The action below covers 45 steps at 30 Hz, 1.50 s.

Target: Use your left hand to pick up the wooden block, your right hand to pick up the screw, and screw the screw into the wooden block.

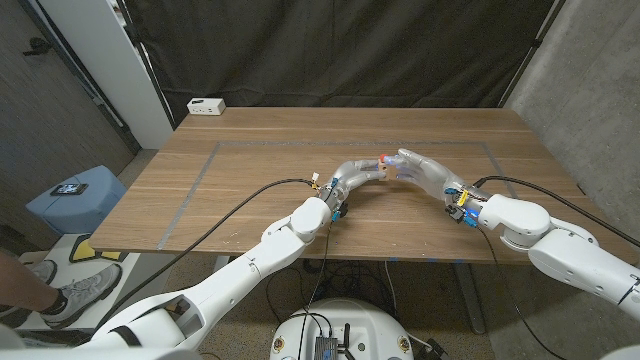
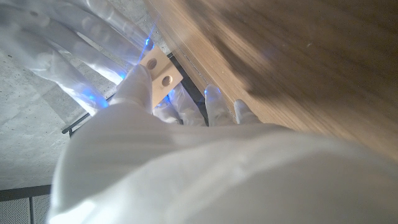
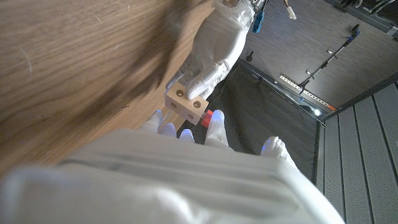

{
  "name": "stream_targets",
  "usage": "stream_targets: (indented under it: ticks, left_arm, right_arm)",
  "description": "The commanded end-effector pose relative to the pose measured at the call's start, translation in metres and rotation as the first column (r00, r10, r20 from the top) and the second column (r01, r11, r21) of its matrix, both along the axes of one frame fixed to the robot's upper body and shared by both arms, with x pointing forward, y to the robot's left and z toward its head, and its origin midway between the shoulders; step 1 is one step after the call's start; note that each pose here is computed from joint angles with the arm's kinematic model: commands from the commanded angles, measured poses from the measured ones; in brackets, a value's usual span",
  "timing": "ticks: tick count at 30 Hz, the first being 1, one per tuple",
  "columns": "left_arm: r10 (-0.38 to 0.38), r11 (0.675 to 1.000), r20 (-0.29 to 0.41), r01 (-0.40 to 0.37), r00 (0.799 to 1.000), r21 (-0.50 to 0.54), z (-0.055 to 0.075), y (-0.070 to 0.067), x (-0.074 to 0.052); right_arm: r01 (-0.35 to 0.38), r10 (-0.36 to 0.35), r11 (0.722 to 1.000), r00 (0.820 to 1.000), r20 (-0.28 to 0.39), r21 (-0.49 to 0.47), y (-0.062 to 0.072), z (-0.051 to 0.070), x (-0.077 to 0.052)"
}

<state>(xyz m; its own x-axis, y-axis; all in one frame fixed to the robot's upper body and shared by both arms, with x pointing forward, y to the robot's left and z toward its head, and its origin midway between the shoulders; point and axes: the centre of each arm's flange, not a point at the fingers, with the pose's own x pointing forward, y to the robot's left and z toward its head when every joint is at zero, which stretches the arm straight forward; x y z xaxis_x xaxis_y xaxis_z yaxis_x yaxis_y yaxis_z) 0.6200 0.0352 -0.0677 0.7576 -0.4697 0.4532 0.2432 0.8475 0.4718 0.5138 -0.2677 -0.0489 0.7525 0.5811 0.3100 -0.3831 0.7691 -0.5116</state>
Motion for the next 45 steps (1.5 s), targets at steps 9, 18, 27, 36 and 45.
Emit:
stream_targets:
  ticks: [9,18,27,36,45]
  left_arm:
    - [-0.003,1.0,0.012,0.003,1.0,0.002,0.0,0.0,-0.003]
    - [-0.001,1.0,0.018,0.001,1.0,0.003,0.001,0.0,-0.003]
    - [-0.001,1.0,0.021,0.001,1.0,0.002,0.0,0.0,-0.005]
    - [-0.003,1.0,0.025,0.003,1.0,0.008,0.0,-0.001,-0.006]
    - [-0.01,1.0,0.023,0.009,1.0,0.009,0.0,-0.004,-0.006]
  right_arm:
    - [0.015,-0.015,1.0,1.0,0.014,0.026,-0.011,0.003,-0.004]
    - [0.023,-0.024,0.998,0.999,0.021,0.061,-0.021,0.004,-0.001]
    - [0.034,-0.036,0.998,0.999,0.032,0.054,-0.025,0.008,0.005]
    - [0.044,-0.046,0.997,0.998,0.035,0.066,-0.027,0.005,0.012]
    - [0.047,-0.048,0.997,0.998,0.03,0.062,-0.029,0.003,0.018]
